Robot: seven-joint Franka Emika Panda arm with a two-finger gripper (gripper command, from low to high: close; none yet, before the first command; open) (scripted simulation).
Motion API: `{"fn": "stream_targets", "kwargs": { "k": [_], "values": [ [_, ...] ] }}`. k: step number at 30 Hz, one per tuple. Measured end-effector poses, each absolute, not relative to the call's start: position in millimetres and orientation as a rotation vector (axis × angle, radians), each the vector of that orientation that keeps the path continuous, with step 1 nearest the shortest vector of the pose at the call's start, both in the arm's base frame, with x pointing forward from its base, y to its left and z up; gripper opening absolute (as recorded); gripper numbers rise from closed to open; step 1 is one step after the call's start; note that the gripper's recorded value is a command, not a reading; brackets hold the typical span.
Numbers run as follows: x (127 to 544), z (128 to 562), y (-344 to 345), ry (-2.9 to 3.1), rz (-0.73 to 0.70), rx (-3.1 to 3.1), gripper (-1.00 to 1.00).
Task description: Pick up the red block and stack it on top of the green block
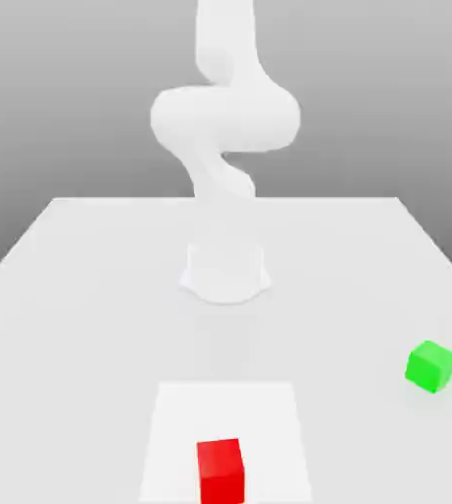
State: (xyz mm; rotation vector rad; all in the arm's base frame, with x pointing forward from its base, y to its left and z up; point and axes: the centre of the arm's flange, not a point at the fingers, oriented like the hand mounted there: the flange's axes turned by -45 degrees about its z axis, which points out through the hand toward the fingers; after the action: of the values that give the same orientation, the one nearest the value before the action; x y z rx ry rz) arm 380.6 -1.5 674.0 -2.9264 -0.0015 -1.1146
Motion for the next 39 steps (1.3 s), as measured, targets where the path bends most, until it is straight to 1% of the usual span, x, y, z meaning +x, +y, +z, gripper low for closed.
{"fn": "stream_targets", "kwargs": {
  "k": [6, 10, 13, 18, 24, 26, 29, 30, 35, 36, 39],
  "values": [
    [448, 573, -3, -0.055, -0.85, -3.006, 0.0],
    [478, 500, -3, -0.088, -0.677, -3.047, 0.0],
    [492, 443, -3, -0.113, -0.546, -3.073, 0.0],
    [501, 347, -3, -0.154, -0.326, -3.106, 0.0],
    [487, 234, -5, -0.203, -0.059, -3.132, 0.0],
    [483, 203, -6, -0.211, -0.014, -3.135, 0.0],
    [482, 162, -6, -0.215, -0.002, -3.135, 0.0],
    [481, 151, -6, -0.214, -0.001, -3.135, -1.0],
    [481, 151, -6, -0.215, 0.0, -3.135, -1.0],
    [481, 146, -6, -0.215, 0.0, -3.135, -1.0],
    [482, 169, -6, -0.215, 0.0, -3.135, -1.0]
  ]
}}
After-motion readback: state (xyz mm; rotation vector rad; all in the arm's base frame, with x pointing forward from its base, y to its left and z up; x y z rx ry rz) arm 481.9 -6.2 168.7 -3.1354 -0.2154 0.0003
